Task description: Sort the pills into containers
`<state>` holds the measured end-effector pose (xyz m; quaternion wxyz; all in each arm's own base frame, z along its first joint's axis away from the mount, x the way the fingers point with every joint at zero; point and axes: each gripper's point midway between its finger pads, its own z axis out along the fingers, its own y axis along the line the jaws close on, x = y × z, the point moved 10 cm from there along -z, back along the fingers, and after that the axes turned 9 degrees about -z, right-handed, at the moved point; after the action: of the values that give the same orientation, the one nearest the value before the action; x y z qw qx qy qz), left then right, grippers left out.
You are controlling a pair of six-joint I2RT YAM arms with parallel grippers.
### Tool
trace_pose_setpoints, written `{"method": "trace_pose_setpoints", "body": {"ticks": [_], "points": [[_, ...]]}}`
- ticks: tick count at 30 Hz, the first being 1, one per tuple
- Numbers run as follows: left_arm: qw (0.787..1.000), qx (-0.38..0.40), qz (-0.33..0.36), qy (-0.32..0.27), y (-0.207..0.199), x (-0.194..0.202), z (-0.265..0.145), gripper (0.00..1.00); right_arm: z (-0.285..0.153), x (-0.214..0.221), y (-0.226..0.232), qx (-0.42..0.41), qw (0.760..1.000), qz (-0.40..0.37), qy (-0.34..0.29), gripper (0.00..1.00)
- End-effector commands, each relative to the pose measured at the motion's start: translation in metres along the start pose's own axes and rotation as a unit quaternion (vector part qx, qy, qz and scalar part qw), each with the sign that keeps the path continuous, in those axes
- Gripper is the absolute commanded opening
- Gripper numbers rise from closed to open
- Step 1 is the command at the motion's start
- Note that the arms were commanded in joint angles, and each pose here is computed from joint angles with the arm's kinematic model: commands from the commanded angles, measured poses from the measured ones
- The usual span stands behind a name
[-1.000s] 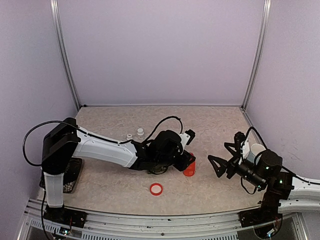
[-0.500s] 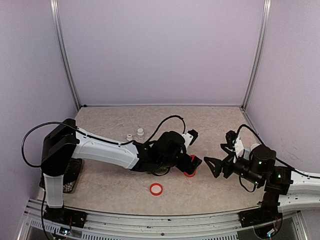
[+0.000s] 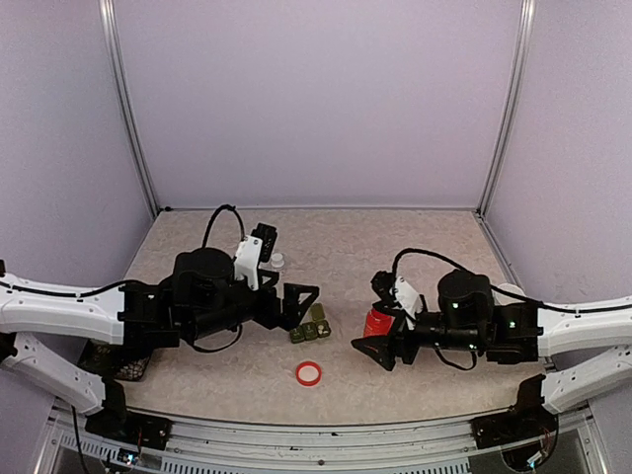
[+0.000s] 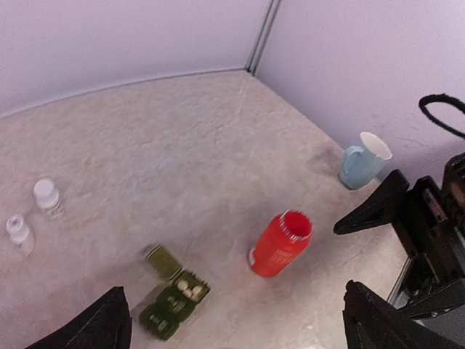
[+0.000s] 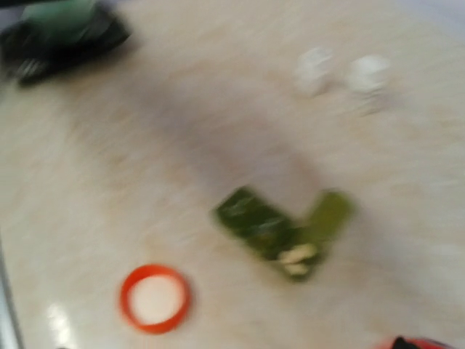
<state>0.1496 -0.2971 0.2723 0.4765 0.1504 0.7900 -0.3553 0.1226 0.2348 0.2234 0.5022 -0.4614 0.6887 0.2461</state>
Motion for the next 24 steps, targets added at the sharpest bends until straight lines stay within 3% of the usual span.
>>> {"method": "trace_pose_setpoints", "body": {"ticks": [1,11,24], "points": [[0.994,-0.094,-0.054,0.005,0.047,0.038,-0.032,0.99,0.038,-0.008,0.022,-0.065,0.996,-0.02,0.058,0.92],[0.983,-0.152,-0.1,-0.017,0.086,0.066,-0.074,0.99,0.129,0.001,0.034,-0.073,0.972,0.001,0.223,0.81],[0.982,-0.147,-0.114,-0.029,0.089,0.066,-0.08,0.99,0.173,0.029,0.044,-0.099,0.935,-0.005,0.339,0.7]]}}
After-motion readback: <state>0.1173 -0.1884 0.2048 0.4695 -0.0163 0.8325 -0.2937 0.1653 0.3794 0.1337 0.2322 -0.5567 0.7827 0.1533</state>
